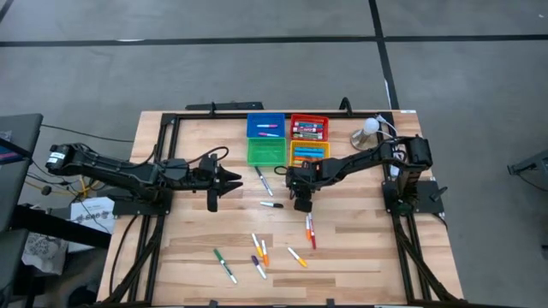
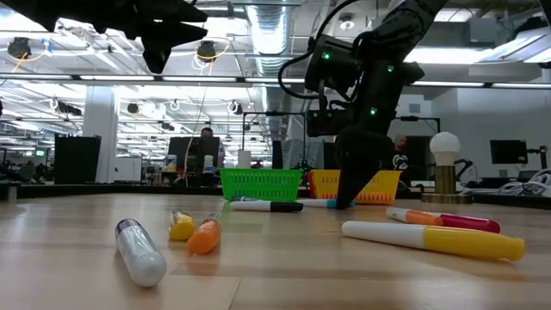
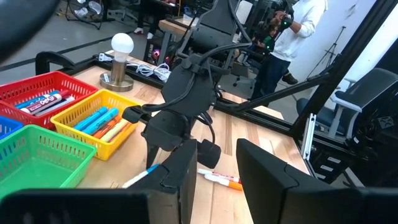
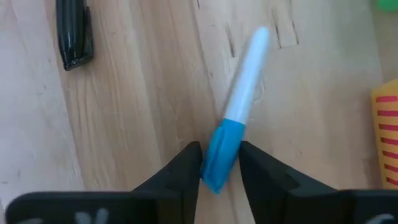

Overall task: Pick & Place Markers
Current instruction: Put the small blue highlighter pen into the blue bin

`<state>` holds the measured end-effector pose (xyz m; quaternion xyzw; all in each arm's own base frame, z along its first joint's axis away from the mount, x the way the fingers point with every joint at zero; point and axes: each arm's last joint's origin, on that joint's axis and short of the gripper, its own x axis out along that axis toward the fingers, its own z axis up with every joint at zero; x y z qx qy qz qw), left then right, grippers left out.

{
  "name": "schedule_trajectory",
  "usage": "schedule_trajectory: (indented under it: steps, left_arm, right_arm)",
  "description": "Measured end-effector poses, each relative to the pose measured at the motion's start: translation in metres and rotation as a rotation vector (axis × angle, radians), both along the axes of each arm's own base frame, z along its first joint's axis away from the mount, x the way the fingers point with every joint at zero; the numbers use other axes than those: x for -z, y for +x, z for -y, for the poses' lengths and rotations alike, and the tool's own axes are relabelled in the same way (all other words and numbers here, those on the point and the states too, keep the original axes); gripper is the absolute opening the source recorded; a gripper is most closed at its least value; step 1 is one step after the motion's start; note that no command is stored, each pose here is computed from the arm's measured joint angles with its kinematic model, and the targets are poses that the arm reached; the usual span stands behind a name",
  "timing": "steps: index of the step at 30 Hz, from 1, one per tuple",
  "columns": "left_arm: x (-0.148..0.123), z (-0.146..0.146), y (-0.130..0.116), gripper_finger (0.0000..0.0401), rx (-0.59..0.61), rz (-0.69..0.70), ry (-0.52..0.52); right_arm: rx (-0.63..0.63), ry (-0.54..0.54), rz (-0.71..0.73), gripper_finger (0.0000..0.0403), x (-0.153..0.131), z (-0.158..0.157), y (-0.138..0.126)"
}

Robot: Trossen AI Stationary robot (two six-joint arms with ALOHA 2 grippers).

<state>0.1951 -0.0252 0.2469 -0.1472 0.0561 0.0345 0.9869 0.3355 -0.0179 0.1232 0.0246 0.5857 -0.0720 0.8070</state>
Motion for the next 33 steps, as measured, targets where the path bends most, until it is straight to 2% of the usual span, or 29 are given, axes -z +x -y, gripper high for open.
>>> schedule_trajectory:
  steps: [8,15,22,30,33]
  left_arm:
    - [0.0,0.0,0.0,0.0113,0.0,0.0,0.0]
    - [0.0,0.0,0.0,0.0113,0.0,0.0,-0.003]
    - [0.0,0.0,0.0,0.0113,0.0,0.004,-0.004]
    - [-0.004,0.0,0.0,0.0113,0.0,0.047,-0.011]
    - [-0.008,0.0,0.001,0.0113,0.0,0.085,-0.016]
  right_arm:
    - [0.019,0.005,-0.004,0.0061,0.0,-0.002,-0.001]
    - [0.032,0.007,0.022,0.0038,-0.019,-0.007,-0.008]
    - [0.042,0.084,0.243,0.0034,-0.079,-0.009,-0.019]
    - [-0.021,0.266,0.695,0.0033,-0.146,-0.014,-0.017]
    - [-0.049,0.285,0.836,0.0032,-0.16,-0.014,-0.012]
